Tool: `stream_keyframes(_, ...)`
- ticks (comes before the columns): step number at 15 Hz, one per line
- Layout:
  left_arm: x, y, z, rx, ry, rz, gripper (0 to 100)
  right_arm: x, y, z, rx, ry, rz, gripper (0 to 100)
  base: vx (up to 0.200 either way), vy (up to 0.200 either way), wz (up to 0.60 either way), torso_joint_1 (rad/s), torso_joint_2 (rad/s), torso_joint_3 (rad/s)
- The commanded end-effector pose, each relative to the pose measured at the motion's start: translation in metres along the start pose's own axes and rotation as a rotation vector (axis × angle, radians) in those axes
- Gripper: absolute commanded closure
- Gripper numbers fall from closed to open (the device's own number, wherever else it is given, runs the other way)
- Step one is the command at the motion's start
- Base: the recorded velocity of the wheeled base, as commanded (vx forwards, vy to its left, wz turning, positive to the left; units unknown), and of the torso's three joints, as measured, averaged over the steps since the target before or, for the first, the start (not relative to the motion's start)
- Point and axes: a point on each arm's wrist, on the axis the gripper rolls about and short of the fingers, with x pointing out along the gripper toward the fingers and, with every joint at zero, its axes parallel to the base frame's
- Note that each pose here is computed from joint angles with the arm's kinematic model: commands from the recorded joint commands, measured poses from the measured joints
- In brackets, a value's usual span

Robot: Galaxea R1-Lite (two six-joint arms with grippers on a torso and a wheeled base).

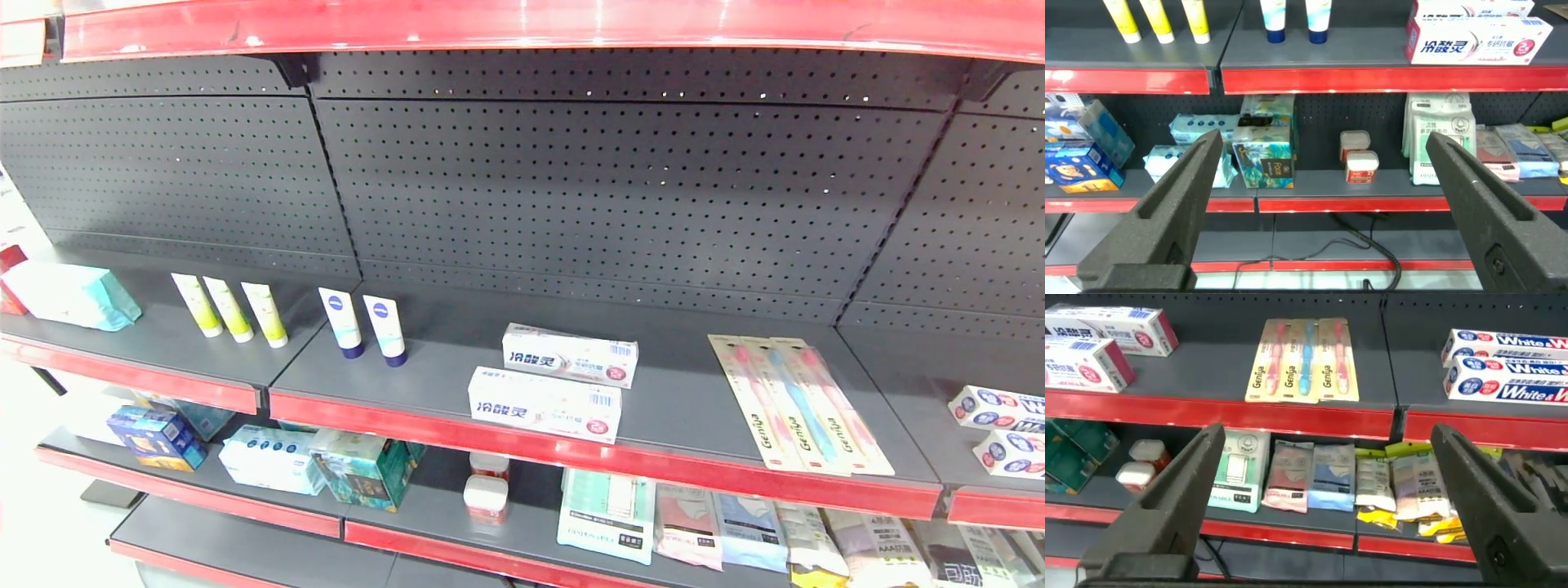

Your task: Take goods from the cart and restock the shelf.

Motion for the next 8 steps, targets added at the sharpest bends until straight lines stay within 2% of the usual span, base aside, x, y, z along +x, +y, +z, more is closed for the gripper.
stream_keyframes(1,0.0001,0.0000,0.0000,0.000,0.002,0.000,0,0.0006,0.0001,0.0002,0.005,0.007,0.001,0,0.000,0.000,0.00,0.000,0.00,0.000)
stream_keyframes(6,0.0003,-0.0001,-0.0001,0.003,0.006,-0.003,0,0.0006,0.0001,0.0002,0.003,0.007,0.001,0,0.000,0.000,0.00,0.000,0.00,0.000)
stream_keyframes(8,0.0005,0.0000,0.0000,0.003,0.008,-0.006,0,0.0006,0.0001,0.0002,0.003,0.007,0.001,0,0.000,0.000,-0.60,0.000,0.00,0.005)
